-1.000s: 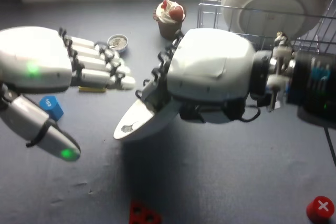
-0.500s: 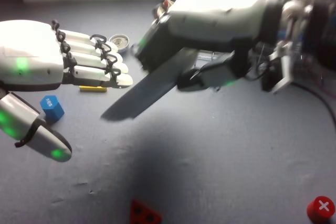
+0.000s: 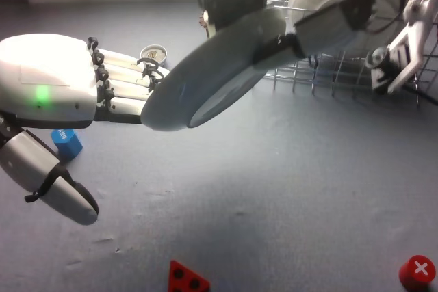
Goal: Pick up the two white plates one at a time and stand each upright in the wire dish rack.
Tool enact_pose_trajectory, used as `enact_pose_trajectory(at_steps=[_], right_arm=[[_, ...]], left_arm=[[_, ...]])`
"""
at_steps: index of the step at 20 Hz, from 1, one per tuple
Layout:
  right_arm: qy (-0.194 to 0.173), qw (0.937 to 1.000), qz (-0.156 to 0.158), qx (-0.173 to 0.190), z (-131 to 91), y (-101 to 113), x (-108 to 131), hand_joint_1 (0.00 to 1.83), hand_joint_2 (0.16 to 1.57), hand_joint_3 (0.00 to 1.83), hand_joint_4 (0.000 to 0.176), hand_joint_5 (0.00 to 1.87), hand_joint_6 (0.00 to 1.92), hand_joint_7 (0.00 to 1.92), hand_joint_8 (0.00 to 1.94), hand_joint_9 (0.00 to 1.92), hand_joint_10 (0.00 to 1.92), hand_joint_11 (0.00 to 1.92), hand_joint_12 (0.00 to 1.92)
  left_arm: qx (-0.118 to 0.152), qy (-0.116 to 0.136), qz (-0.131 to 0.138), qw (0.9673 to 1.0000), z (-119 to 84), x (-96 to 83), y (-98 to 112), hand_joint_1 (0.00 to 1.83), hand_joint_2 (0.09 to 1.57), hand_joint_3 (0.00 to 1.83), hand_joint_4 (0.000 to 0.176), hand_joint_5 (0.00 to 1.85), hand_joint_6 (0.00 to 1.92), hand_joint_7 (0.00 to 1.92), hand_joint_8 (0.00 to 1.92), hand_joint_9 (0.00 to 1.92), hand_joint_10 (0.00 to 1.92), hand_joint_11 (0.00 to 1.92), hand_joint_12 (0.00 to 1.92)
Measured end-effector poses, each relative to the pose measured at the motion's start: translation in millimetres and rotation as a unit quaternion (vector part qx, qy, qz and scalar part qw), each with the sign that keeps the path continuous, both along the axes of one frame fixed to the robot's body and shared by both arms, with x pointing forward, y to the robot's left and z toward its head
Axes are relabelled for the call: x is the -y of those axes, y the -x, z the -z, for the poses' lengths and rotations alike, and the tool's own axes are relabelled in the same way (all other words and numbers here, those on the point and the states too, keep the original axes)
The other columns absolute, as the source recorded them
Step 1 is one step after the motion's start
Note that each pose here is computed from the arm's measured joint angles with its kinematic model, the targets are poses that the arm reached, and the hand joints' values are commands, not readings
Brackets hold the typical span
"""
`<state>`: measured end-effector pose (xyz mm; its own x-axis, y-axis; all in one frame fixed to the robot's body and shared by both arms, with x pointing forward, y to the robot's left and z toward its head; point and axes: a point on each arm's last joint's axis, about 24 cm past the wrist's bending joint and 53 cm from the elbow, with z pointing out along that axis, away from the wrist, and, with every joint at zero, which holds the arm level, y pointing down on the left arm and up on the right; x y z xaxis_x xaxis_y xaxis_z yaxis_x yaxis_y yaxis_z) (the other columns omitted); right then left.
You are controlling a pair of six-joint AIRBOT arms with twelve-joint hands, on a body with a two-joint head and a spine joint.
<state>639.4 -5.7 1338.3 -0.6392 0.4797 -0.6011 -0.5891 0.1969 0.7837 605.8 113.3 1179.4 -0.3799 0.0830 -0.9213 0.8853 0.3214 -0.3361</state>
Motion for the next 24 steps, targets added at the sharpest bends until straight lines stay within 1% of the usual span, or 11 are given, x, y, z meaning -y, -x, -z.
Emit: enact_pose_trajectory(at_steps=[2, 3, 5, 7, 8, 12, 15, 17, 21, 23, 24], right_arm=[[-0.003, 1.0, 0.001, 0.001, -8, -1, 6, 1.5, 1.06, 0.0, 0.0, 0.92, 0.99, 1.09, 0.55, 1.15, 0.69, 0.98, 1.36], [0.0, 1.0, 0.002, 0.0, -12, -2, 8, 1.5, 1.05, 0.0, 0.0, 0.95, 0.96, 1.12, 0.5, 1.17, 0.66, 0.98, 1.35], [0.001, 0.9998, 0.006, -0.017, -12, -6, 14, 1.5, 1.05, 0.0, 0.0, 0.95, 0.95, 1.13, 0.47, 1.19, 0.63, 0.97, 1.38], [0.006, 0.9997, 0.014, -0.019, -15, -9, 20, 1.5, 1.04, 0.0, 0.0, 0.97, 0.92, 1.16, 0.43, 1.19, 0.62, 0.99, 1.35], [0.004, 0.9995, 0.021, -0.021, -18, -12, 26, 1.5, 1.04, 0.0, 0.0, 0.98, 0.91, 1.15, 0.44, 1.2, 0.61, 1.0, 1.34], [-0.013, 0.998, 0.057, -0.025, -30, -25, 45, 1.5, 1.03, 0.0, 0.0, 1.0, 0.86, 1.21, 0.29, 1.18, 0.64, 1.05, 1.3], [-0.035, 0.9941, 0.093, -0.044, -36, -38, 60, 1.5, 1.04, 0.0, 0.0, 0.99, 0.89, 1.12, 0.46, 1.17, 0.65, 1.05, 1.31], [-0.037, 0.9929, 0.104, -0.043, -39, -41, 63, 1.5, 1.04, 0.0, 0.0, 1.0, 0.9, 1.14, 0.42, 1.17, 0.64, 1.03, 1.32], [-0.04, 0.9913, 0.116, -0.049, -38, -44, 70, 1.5, 1.05, 0.0, 0.0, 0.98, 0.95, 1.11, 0.46, 1.14, 0.68, 1.02, 1.33], [-0.036, 0.9916, 0.117, -0.044, -38, -44, 70, 1.5, 1.04, 0.0, 0.0, 0.97, 0.95, 1.16, 0.38, 1.14, 0.68, 1.02, 1.34], [-0.031, 0.992, 0.116, -0.039, -37, -42, 69, 1.5, 1.05, 0.0, 0.0, 0.96, 0.97, 1.12, 0.44, 1.13, 0.7, 1.02, 1.34]], left_arm=[[-0.002, 0.009, 0.002, 1.0, -3, 1.9, 1, 0.0, 0.9, 0.0, 0.0, 0.09, 0.0, 0.13, 0.0, 0.13, 0.0, 0.15, 0.01], [-0.002, 0.008, 0.0, 1.0, -3, 1.7, 0, 0.0, 0.9, 0.0, 0.0, 0.09, 0.0, 0.13, 0.0, 0.13, 0.0, 0.16, 0.01], [-0.003, 0.012, -0.004, 0.9999, -5, 1.7, -2, 0.0, 0.9, 0.0, 0.0, 0.1, 0.01, 0.15, 0.01, 0.14, 0.01, 0.16, 0.01], [-0.002, 0.018, -0.006, 0.9998, -9, 2.4, -3, 0.0, 0.9, 0.0, 0.0, 0.1, 0.0, 0.14, 0.0, 0.14, 0.0, 0.16, 0.01], [-0.002, 0.023, -0.006, 0.9997, -11, 4.6, -3, 0.0, 0.9, 0.0, 0.0, 0.1, 0.0, 0.14, 0.0, 0.14, 0.01, 0.16, 0.01], [-0.003, 0.03, -0.012, 0.9995, -14, 9.7, -7, 0.0, 0.9, 0.0, 0.0, 0.11, 0.0, 0.15, 0.0, 0.15, 0.01, 0.16, 0.01], [0.001, 0.028, -0.021, 0.9994, -16, 11.9, -11, 0.0, 0.9, 0.0, 0.0, 0.09, 0.0, 0.14, 0.0, 0.14, 0.0, 0.15, 0.0], [0.0, 0.027, -0.028, 0.9992, -15, 13.2, -13, 0.01, 0.91, 0.0, 0.0, 0.1, 0.0, 0.14, 0.0, 0.15, 0.0, 0.18, 0.01], [0.003, 0.028, -0.033, 0.9991, -17, 13.5, -16, 0.0, 0.91, 0.0, 0.0, 0.1, 0.01, 0.14, 0.01, 0.13, 0.01, 0.15, 0.01], [0.003, 0.025, -0.036, 0.999, -15, 15.3, -17, 0.0, 0.91, 0.0, 0.0, 0.1, 0.01, 0.14, 0.01, 0.14, 0.01, 0.17, 0.02], [0.005, 0.019, -0.036, 0.9992, -12, 15.0, -17, 0.0, 0.9, 0.0, 0.0, 0.1, 0.01, 0.14, 0.01, 0.14, 0.01, 0.16, 0.01]])
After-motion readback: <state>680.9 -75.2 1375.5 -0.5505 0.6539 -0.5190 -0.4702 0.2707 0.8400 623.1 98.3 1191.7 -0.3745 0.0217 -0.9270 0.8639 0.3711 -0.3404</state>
